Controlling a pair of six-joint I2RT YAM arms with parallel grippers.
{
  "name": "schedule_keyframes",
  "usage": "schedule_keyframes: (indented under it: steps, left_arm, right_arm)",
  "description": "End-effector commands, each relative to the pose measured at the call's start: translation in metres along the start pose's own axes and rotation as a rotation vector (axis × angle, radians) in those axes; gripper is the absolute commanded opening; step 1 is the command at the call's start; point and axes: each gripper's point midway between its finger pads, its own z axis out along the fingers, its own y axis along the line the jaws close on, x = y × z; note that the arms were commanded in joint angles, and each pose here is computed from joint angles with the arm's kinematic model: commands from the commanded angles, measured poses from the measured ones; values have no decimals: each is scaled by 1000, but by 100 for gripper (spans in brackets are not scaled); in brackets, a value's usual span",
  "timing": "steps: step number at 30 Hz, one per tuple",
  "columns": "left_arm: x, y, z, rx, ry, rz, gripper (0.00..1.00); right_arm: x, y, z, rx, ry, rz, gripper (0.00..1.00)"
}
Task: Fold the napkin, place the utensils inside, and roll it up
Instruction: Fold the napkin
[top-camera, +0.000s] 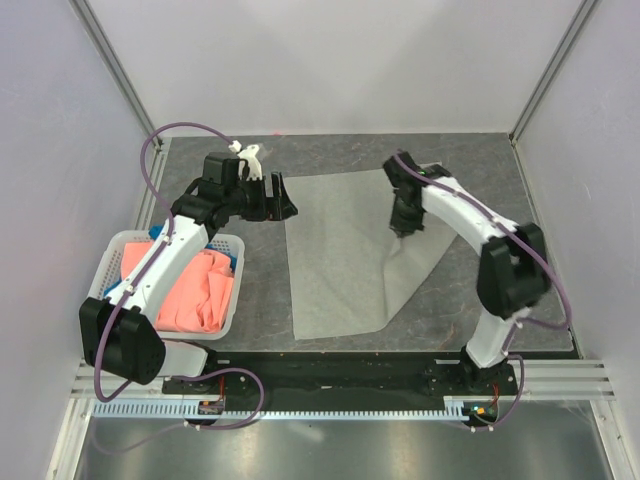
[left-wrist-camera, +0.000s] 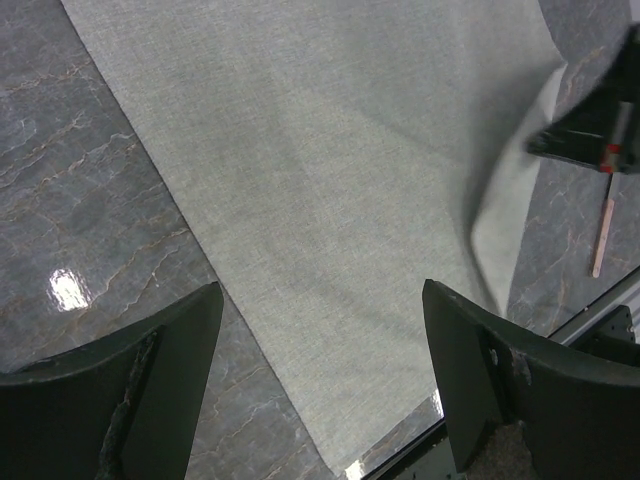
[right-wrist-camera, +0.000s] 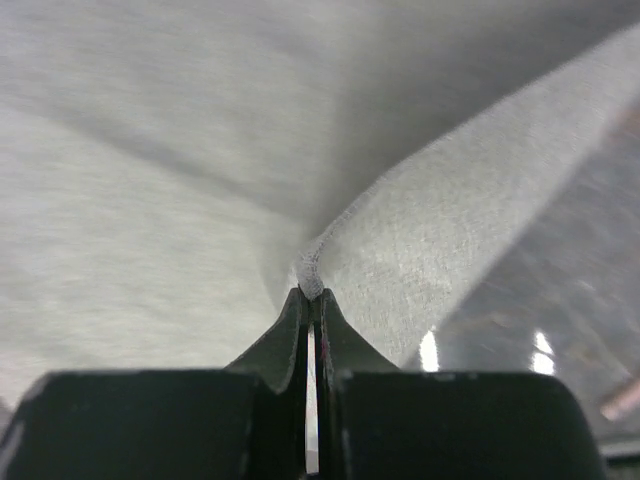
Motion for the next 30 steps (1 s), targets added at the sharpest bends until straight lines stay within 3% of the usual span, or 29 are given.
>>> schedule_keyframes:
  steps: [1, 8, 10, 14, 16, 21, 22, 23, 25, 26, 30]
  left_arm:
    - [-10, 1, -3, -10, -45, 49, 88]
    - [-6, 7, 3, -28, -31, 41, 88]
    - [-4, 7, 7, -24, -20, 42, 88]
    - [0, 6, 17, 2, -5, 42, 88]
    - [1, 9, 26, -13, 8, 42, 88]
    - [-7, 6, 50, -38, 21, 67, 87]
    - [-2, 10, 64, -54, 51, 44, 85]
    - [0, 6, 74, -44, 68, 40, 83]
    - [0, 2, 103, -11, 92, 21, 79]
    - [-6, -5, 112, 7, 83, 28, 76]
    - [-17, -7, 160, 17, 66, 54, 65]
  right_arm:
    - [-36, 92, 12, -171, -69, -25, 0]
    - [-76, 201, 29, -358, -112, -71, 0]
    - [-73, 217, 42, -401, -83, -76, 5]
    - [-82, 233, 25, -487, -107, -92, 47]
    - [-90, 225, 17, -483, -136, -104, 55]
    - [-124, 174, -32, -485, -252, -43, 57]
    - [-122, 150, -20, -448, -236, -18, 57]
    - [-133, 140, -47, -483, -299, 1, 57]
    - [-130, 108, -42, -457, -293, 35, 57]
    - [-135, 98, -66, -487, -342, 40, 57]
    - [-123, 60, -84, -475, -375, 31, 57]
